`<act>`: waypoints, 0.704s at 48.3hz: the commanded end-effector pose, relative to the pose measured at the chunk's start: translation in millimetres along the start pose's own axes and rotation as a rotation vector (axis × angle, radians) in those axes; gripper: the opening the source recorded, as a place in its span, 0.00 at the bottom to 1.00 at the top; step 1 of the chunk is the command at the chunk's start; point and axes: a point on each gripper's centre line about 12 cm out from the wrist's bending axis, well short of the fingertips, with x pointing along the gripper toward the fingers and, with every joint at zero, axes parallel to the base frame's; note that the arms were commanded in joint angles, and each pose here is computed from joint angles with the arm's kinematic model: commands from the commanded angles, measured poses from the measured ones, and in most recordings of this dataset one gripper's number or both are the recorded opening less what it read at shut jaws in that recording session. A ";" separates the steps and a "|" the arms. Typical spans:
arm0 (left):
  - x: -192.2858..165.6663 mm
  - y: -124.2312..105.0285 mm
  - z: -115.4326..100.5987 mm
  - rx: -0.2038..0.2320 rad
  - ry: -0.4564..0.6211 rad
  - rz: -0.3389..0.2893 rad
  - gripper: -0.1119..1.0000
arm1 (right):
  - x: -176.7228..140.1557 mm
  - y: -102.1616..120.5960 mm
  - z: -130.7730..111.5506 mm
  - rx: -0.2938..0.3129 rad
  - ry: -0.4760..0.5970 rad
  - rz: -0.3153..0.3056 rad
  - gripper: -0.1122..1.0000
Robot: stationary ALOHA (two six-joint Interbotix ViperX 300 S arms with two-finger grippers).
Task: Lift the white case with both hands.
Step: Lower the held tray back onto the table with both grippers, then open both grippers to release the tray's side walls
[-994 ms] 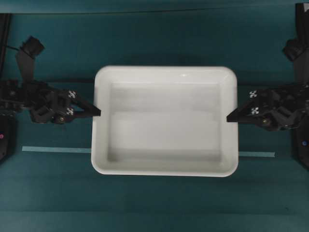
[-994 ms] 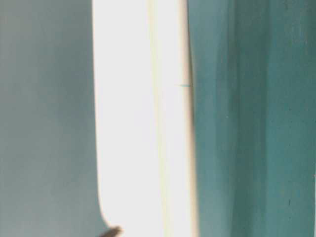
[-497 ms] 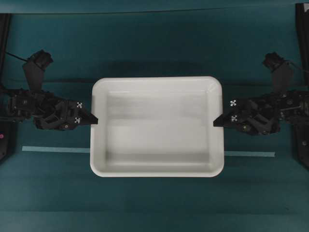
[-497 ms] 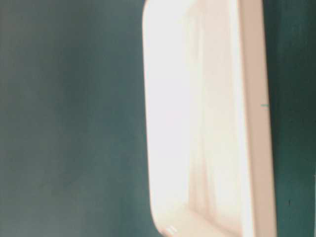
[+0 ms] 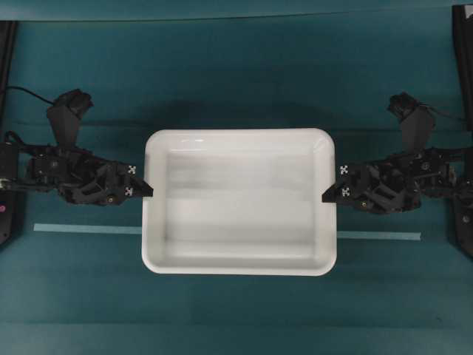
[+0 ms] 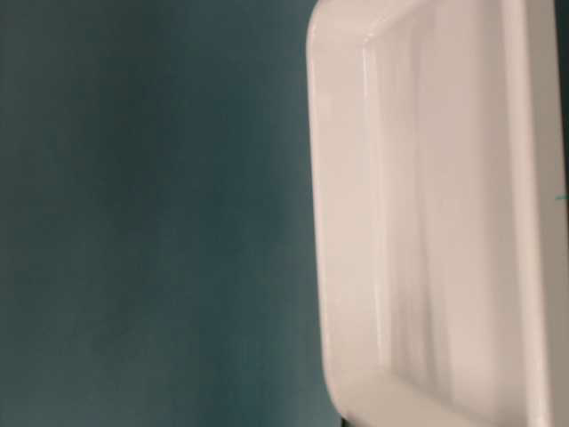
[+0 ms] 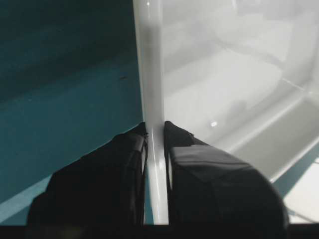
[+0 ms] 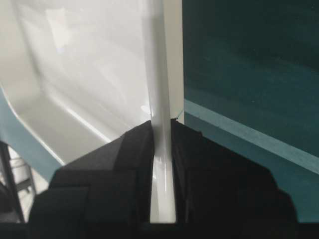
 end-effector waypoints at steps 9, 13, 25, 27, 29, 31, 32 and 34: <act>16.6 26.6 -4.1 0.000 0.018 0.100 0.15 | 12.7 -32.1 -7.4 -0.017 0.025 -0.124 0.19; 18.5 29.2 -4.7 0.000 0.021 0.112 0.15 | 14.7 -34.0 -8.6 -0.019 0.029 -0.135 0.19; 19.4 31.9 -5.3 -0.001 0.024 0.124 0.15 | 27.5 -43.5 -12.6 -0.034 0.035 -0.174 0.19; 19.4 31.9 -5.3 0.000 0.024 0.124 0.15 | 30.4 -44.6 -13.1 -0.036 0.035 -0.177 0.19; 19.1 31.8 -5.2 0.000 0.024 0.124 0.15 | 33.0 -46.1 -13.3 -0.036 0.034 -0.181 0.19; 19.4 32.1 -5.3 0.000 0.024 0.125 0.15 | 35.4 -47.4 -13.1 -0.036 0.031 -0.183 0.19; 19.3 32.8 -5.9 0.000 0.025 0.128 0.15 | 36.5 -47.9 -13.0 -0.036 0.030 -0.183 0.19; 20.1 33.1 -5.5 0.000 0.025 0.131 0.15 | 38.7 -48.4 -12.7 -0.038 0.028 -0.183 0.19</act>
